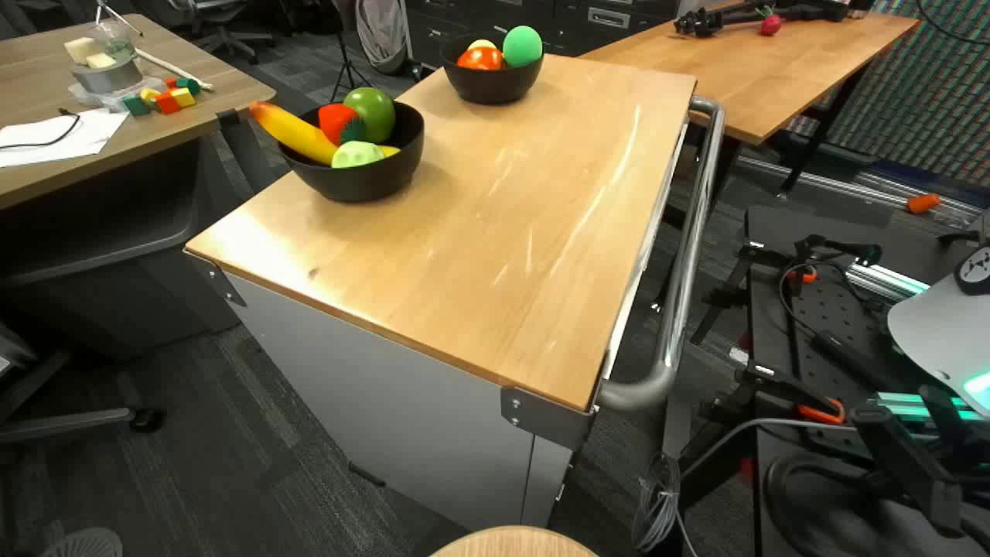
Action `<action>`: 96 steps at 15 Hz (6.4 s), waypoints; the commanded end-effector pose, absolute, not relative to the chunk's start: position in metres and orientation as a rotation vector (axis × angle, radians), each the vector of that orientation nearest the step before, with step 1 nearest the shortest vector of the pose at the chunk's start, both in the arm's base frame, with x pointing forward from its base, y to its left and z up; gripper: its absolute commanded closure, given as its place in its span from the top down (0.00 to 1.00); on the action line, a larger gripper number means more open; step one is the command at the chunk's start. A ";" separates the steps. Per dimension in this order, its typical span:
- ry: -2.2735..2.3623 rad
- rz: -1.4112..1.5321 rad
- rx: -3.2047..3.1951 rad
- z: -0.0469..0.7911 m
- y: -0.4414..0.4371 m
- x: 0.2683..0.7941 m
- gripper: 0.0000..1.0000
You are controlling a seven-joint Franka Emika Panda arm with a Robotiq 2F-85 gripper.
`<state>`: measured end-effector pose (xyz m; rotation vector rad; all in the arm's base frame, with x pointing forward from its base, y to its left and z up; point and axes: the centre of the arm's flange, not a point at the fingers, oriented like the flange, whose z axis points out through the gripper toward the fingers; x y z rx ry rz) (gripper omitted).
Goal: Take the fruits out of the left and right bowl respectively and put them on the table
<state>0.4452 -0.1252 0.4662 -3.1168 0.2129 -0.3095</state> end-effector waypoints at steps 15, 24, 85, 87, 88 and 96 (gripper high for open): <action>-0.265 -0.418 -3.210 0.484 -0.118 0.469 1.00; -0.532 -0.384 -3.127 0.435 -0.037 0.491 1.00; -0.977 -0.706 -3.042 0.368 0.102 0.650 0.24; -0.947 -0.600 -3.066 0.395 0.094 0.623 0.24; -0.929 -0.575 -3.084 0.409 0.089 0.609 0.24; -0.424 -0.212 -3.210 0.407 0.036 0.487 0.23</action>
